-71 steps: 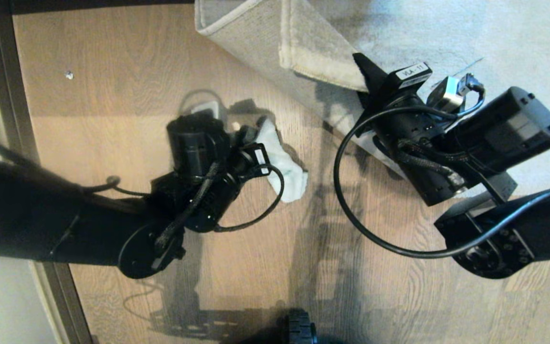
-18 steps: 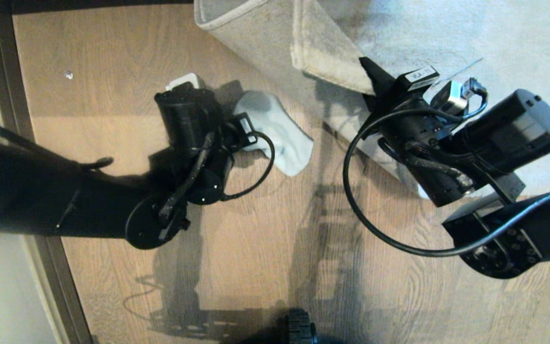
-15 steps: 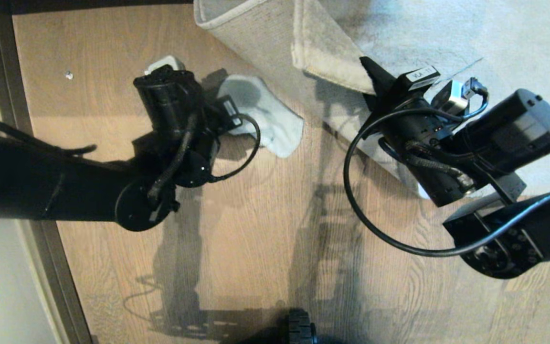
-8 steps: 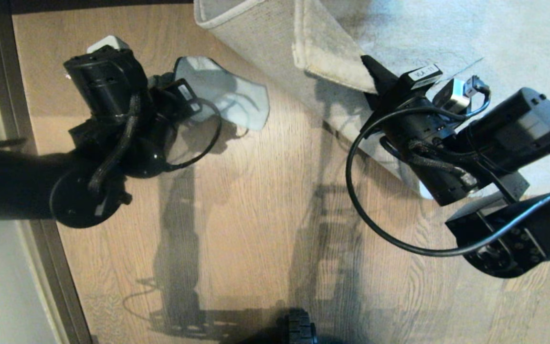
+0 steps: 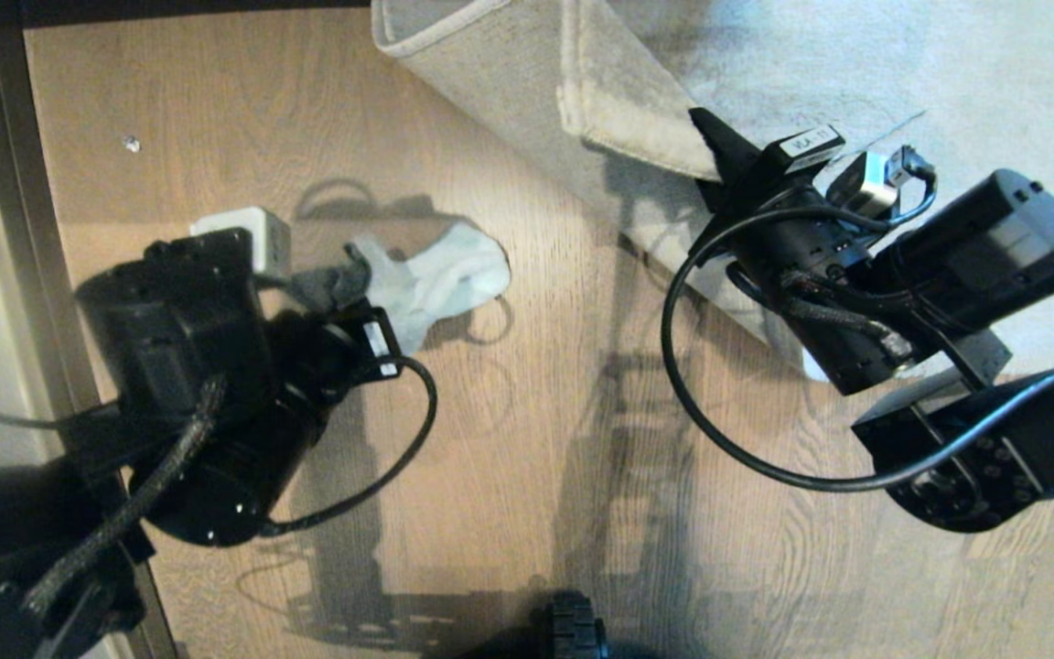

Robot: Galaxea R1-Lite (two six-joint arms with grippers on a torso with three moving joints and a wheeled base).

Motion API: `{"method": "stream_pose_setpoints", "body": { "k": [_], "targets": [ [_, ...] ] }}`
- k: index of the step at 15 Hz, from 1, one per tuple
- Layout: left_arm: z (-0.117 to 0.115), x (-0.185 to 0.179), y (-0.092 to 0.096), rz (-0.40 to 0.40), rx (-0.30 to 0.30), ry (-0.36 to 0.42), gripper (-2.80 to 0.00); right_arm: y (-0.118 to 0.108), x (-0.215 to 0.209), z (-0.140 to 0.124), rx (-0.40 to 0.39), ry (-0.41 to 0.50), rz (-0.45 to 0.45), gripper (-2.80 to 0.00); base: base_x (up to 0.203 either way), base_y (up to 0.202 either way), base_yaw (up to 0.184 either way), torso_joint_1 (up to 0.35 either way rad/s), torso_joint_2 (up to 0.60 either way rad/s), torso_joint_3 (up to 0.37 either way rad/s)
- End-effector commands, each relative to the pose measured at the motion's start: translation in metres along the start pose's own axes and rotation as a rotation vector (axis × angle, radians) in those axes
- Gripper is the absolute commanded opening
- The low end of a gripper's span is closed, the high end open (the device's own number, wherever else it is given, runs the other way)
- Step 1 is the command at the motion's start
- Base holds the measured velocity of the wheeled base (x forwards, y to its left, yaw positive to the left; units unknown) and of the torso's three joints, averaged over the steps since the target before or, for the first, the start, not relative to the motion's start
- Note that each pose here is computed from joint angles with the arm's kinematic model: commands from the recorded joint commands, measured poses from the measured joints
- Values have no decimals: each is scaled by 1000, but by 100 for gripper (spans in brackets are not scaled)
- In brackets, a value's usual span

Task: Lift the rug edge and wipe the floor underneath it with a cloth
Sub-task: Wipe the floor under the carpet with a rag

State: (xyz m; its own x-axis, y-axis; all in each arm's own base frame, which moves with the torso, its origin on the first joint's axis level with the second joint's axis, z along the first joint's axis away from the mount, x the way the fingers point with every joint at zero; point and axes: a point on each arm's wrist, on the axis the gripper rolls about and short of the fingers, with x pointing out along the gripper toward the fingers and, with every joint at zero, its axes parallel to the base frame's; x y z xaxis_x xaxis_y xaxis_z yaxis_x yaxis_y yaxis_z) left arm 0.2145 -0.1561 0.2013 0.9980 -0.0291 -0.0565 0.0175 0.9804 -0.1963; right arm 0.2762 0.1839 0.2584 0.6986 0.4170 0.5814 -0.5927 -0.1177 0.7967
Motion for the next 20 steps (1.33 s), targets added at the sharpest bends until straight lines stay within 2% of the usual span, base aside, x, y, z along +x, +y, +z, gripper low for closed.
{"method": "stream_pose_setpoints", "body": {
  "k": [1,5,10,13,17,20],
  "targets": [
    [-19,-30,-6,-85,45,60,-280,2,0,0,10,-8,40,-280,0,0,0,0,0,0],
    [-48,-50,-15,-152,122,143,-280,0,0,0,9,-8,34,-280,0,0,0,0,0,0],
    [-59,-50,-23,-171,151,172,-280,-2,1,-1,10,-7,34,-280,0,0,0,0,0,0],
    [-57,-44,-37,-187,137,159,-280,-1,1,0,9,-10,36,-280,0,0,0,0,0,0],
    [-50,-26,-65,-203,98,122,-280,1,0,0,9,-10,36,-280,0,0,0,0,0,0],
    [-47,-17,-78,-209,78,104,-280,1,0,0,8,-11,38,-280,0,0,0,0,0,0]
  ]
}}
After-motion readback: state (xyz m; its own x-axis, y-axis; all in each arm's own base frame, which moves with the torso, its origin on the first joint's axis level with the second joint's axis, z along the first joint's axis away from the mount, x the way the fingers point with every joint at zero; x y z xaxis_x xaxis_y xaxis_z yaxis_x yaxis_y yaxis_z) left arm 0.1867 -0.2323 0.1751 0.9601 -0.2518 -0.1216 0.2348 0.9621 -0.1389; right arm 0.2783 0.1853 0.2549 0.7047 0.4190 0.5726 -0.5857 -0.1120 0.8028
